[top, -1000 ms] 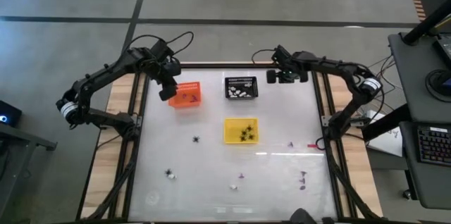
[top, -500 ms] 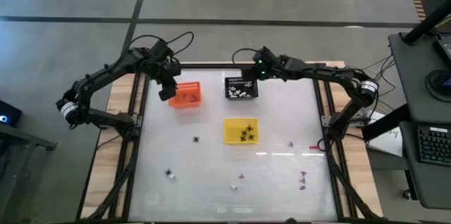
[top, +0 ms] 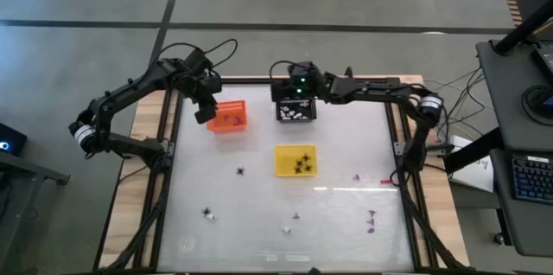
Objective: Sort Halloween decoration
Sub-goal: Put the violet witch hat toy into the orange bin
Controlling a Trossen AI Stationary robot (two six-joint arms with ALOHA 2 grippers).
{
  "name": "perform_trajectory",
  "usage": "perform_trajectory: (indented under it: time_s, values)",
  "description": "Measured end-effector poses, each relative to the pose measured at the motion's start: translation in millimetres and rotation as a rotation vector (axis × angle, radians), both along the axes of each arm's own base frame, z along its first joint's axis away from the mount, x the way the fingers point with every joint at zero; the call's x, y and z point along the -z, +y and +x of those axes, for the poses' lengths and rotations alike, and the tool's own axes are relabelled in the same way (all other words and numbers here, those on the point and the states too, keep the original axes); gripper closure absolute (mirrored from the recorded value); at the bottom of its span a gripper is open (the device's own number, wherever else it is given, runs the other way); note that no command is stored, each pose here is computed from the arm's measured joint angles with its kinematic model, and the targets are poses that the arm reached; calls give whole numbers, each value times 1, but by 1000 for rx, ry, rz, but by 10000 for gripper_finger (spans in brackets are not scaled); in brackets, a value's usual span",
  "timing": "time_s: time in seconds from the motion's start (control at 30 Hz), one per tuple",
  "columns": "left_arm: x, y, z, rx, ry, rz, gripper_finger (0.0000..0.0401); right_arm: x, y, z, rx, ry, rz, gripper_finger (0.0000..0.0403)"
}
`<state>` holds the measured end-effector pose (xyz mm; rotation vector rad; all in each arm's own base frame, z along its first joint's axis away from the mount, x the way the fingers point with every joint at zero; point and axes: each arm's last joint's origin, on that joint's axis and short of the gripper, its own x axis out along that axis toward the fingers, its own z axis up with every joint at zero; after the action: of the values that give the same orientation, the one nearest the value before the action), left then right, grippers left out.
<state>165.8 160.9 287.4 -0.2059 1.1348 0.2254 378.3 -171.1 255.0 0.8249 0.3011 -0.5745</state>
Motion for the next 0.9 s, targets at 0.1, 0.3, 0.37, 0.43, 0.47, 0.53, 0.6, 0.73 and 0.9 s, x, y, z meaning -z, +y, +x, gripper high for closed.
perform_trajectory:
  time_s: [0.1, 0.3, 0.37, 0.43, 0.47, 0.53, 0.6, 0.73, 0.9]
  values:
    - [0, 0, 0, -8, 15, 15, 317, 0, -1, 17, -67, -18, 2, 392]
    - [0, 1, -1, -18, 37, 35, 317, 4, 0, 52, -190, -42, -5, 392]
    - [0, 1, -1, -18, 37, 35, 317, 9, 0, 61, -237, -45, -3, 392]
    - [0, 1, -1, -18, 36, 34, 317, 15, -2, 68, -271, -46, 17, 392]
    - [0, 1, -1, -18, 36, 35, 317, 18, -3, 72, -281, -48, 26, 392]
    - [0, 1, -1, -18, 36, 34, 317, 25, -4, 78, -307, -47, 48, 392]
    - [0, 1, -1, -18, 36, 34, 317, 31, -5, 84, -321, -45, 56, 392]
    - [0, 1, -1, -18, 37, 34, 317, 39, -4, 98, -389, -63, 81, 392]
    - [0, 1, -1, -17, 37, 34, 317, 51, -3, 115, -446, -74, 104, 392]
